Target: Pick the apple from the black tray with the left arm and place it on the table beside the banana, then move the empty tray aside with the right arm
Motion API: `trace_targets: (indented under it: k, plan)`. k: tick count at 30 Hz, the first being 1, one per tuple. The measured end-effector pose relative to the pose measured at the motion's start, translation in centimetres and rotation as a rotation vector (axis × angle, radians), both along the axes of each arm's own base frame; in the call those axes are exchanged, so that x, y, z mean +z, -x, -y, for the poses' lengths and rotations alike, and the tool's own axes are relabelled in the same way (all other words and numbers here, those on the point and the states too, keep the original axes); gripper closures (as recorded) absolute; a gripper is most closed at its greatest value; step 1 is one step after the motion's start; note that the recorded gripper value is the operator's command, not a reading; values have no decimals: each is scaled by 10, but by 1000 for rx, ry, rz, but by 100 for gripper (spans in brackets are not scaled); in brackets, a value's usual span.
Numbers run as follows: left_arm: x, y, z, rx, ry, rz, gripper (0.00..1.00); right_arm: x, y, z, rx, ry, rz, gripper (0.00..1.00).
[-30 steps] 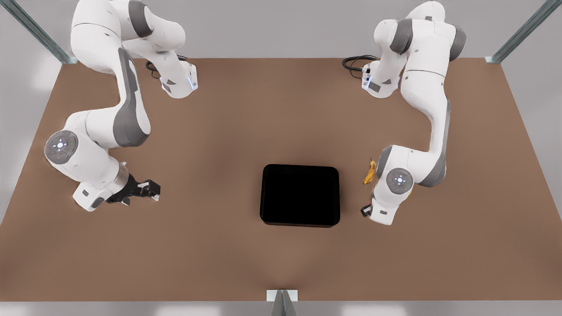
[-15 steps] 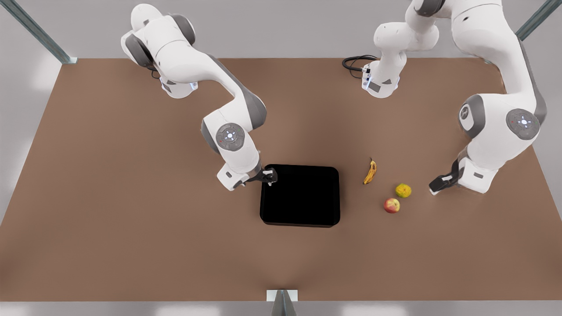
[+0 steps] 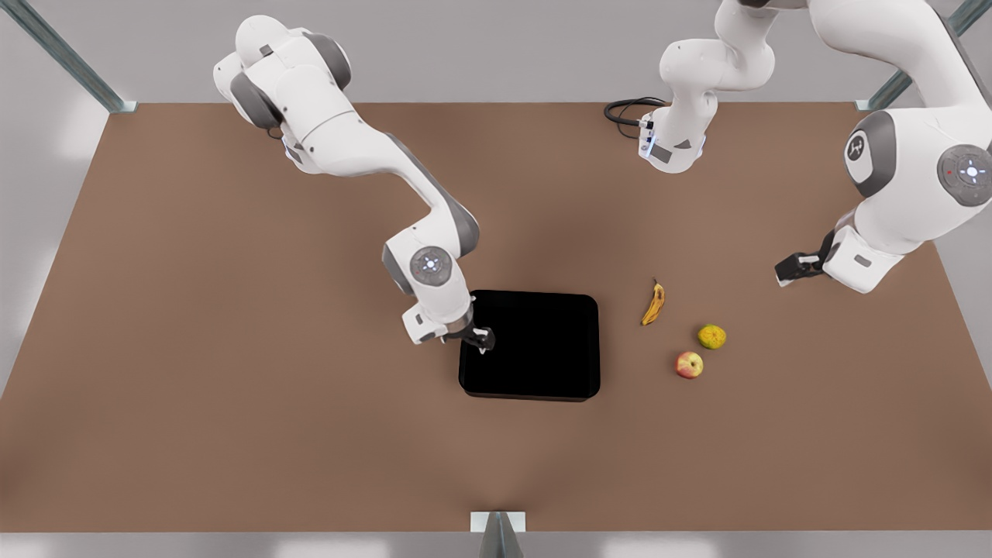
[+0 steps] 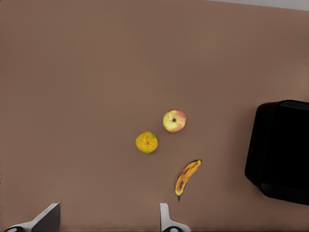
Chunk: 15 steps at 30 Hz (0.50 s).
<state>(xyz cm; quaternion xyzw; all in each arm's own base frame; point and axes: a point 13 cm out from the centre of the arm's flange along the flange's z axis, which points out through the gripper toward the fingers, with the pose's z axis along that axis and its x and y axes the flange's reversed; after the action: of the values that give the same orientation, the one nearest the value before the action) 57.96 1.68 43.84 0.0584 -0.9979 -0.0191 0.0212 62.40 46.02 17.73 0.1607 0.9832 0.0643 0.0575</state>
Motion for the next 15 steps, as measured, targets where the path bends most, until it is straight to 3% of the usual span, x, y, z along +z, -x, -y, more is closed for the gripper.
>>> trace_targets:
  k: [9, 15]
  plan:
    - [-5, 9, -29, -4, 2, -38, 0, -52, 15, -3, 1, -8, 59, 0]
    - [-35, -3, 32, -136, -4, -79, 0, -69, 9, -4, -2, -31, 88, 10]
